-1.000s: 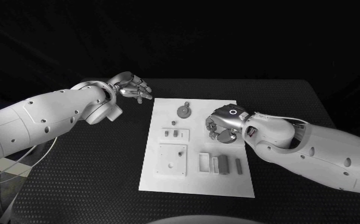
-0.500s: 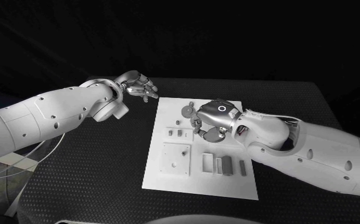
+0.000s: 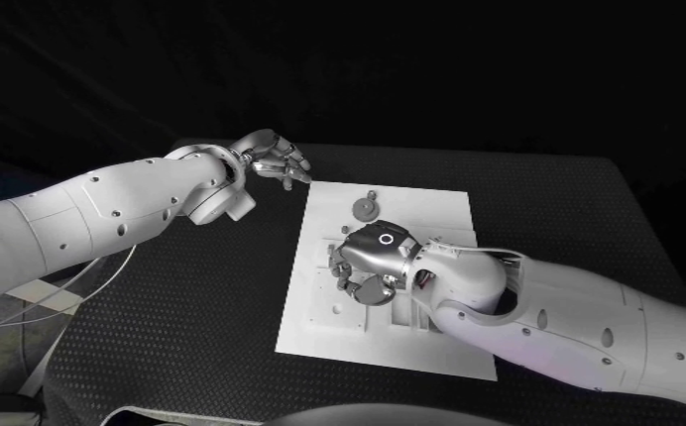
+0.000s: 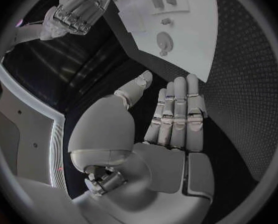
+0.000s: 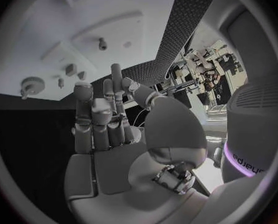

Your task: Assemble the parts on the task board

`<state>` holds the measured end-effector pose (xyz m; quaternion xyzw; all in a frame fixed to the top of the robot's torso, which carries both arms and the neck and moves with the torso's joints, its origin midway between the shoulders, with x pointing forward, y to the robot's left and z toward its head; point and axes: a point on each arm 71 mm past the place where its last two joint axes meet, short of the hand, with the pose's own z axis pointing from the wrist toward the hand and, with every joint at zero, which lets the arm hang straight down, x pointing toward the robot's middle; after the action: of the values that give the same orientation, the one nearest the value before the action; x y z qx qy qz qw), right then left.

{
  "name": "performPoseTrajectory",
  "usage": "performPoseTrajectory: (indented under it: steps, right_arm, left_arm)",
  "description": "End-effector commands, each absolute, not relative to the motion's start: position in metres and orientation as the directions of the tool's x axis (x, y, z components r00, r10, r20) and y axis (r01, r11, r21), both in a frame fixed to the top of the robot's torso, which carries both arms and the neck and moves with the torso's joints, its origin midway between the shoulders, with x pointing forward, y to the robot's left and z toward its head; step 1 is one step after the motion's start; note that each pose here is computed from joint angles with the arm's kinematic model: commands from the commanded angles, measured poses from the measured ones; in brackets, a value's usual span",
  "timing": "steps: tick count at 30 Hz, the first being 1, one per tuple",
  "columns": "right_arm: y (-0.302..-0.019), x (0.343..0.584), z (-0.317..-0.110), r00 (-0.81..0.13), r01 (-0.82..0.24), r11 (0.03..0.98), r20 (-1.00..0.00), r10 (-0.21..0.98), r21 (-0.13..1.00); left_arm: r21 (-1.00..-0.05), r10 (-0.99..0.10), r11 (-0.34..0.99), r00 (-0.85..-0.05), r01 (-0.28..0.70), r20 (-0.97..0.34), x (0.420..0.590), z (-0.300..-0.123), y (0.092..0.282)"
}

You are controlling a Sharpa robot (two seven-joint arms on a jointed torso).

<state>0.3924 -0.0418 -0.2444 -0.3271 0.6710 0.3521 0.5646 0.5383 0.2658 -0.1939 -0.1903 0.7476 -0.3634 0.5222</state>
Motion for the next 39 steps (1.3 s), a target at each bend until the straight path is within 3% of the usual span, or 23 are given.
performPoseTrajectory:
  steps: [1, 9, 39]
  right_arm:
    - [-0.036, 0.387, -0.254, -0.179, -0.846, 0.515, -0.983, -0.037, 0.135]
    - [-0.03, 0.38, -0.275, -0.213, -0.85, 0.505, -0.974, -0.072, 0.149]
    - [-0.029, 0.38, -0.29, -0.219, -0.848, 0.514, -0.968, -0.119, 0.129]
  left_arm:
    - [-0.749, -0.667, 0.654, -0.39, 0.102, -0.635, 0.538, -0.193, 0.263]
    - [-0.75, -0.666, 0.654, -0.392, 0.102, -0.634, 0.538, -0.193, 0.262]
    - [-0.749, -0.665, 0.655, -0.397, 0.097, -0.633, 0.538, -0.194, 0.264]
